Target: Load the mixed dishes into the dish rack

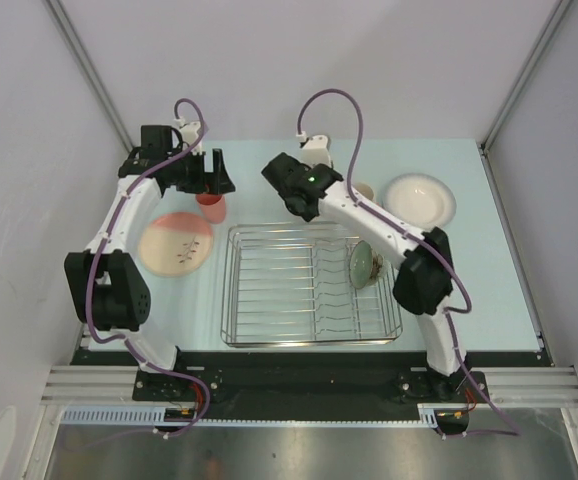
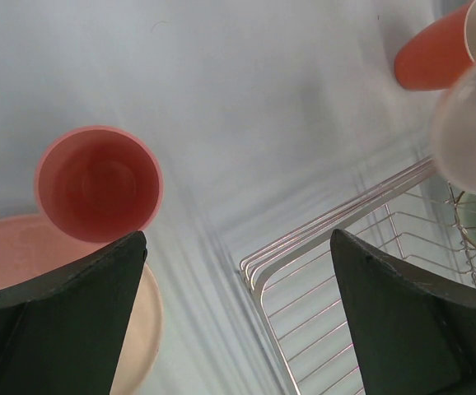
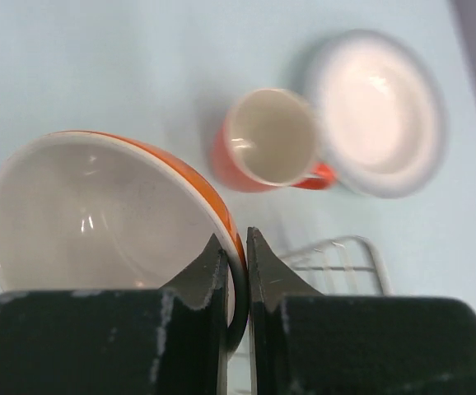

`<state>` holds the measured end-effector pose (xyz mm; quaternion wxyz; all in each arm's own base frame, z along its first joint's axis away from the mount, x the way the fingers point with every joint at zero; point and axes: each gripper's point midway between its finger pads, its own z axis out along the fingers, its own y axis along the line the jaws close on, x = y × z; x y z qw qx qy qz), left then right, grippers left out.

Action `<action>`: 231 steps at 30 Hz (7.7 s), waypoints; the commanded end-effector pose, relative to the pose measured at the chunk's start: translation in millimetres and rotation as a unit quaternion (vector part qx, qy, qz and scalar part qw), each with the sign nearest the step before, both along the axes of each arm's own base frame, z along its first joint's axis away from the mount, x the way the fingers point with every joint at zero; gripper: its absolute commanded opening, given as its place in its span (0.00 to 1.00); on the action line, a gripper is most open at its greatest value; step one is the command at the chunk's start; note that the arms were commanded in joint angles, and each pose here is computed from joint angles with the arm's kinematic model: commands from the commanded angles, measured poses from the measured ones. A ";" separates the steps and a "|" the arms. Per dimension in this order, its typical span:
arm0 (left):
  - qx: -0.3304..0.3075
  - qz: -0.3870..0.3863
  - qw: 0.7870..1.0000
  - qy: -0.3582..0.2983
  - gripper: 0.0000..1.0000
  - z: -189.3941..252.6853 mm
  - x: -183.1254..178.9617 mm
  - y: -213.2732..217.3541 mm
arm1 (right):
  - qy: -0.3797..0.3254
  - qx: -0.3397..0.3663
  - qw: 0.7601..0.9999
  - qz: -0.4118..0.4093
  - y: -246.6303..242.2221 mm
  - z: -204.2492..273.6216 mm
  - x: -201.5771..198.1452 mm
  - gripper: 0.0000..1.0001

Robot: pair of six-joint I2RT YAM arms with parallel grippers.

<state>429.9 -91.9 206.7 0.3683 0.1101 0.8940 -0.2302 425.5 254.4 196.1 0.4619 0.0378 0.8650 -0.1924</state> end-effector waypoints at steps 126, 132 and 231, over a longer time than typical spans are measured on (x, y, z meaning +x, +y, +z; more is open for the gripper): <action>0.059 -0.183 0.981 0.000 0.99 -44.1 -32.7 -50.6 | 0.041 0.313 0.927 -0.201 -221.6 0.1 -52.8 1.00; 0.055 -0.178 0.982 -0.013 0.99 -30.6 -29.6 -50.9 | 0.063 0.389 0.884 -0.252 -246.0 -55.7 -20.5 1.00; 0.073 -0.137 0.988 0.011 1.00 -34.8 -22.5 -24.9 | -0.329 0.008 0.730 0.599 -88.3 212.3 -65.5 0.00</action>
